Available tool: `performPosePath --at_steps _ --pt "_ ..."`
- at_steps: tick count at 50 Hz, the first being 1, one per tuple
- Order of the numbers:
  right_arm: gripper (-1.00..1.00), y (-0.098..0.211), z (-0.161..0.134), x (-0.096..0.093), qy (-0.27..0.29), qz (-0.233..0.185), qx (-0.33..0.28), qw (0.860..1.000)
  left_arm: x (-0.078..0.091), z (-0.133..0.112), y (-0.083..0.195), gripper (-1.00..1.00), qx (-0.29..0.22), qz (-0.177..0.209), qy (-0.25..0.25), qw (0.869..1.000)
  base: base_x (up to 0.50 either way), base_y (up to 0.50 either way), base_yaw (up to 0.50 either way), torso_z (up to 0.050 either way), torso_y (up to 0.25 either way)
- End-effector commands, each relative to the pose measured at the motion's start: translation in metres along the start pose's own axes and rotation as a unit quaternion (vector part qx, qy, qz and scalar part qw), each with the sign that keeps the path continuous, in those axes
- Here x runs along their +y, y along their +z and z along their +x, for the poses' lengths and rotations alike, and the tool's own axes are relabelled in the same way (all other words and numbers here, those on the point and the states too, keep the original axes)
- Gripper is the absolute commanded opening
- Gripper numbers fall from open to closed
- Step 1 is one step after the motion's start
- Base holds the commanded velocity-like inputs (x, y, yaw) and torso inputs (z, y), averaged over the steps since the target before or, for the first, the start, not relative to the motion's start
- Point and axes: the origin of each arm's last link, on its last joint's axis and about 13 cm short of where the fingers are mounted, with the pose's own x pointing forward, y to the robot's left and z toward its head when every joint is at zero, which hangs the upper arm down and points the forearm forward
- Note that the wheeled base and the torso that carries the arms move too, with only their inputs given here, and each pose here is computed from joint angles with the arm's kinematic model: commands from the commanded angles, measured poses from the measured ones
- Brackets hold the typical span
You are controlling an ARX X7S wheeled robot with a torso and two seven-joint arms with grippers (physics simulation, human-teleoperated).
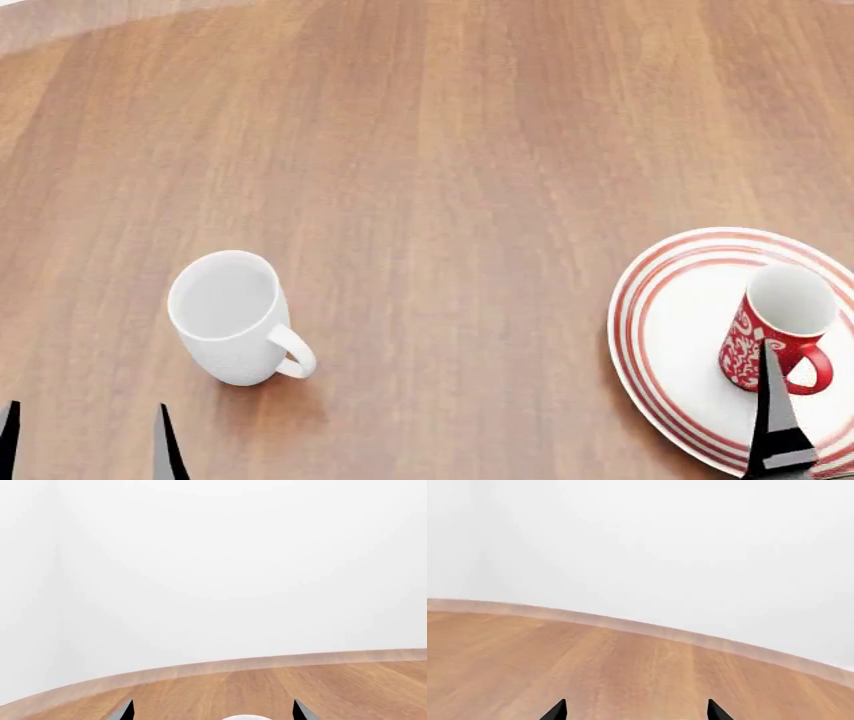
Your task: Pick up the red mug and put it on the plate
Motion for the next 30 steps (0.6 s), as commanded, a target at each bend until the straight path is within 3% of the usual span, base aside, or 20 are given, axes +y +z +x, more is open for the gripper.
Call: performPosePath --at_steps 1,30 --pt "1.0 0.019 -0.013 0.014 0.026 -0.017 -0.03 0.999 0.0 0.0 0.0 1.0 0.0 -0.001 0.0 1.0 0.0 0.0 0.0 0.0 0.0" --pt "1.0 0.034 -0.033 0.036 0.075 -0.058 -0.069 0.993 0.0 0.0 0.0 1.0 0.0 -0.002 0.001 1.0 0.0 0.0 0.0 0.0 0.0"
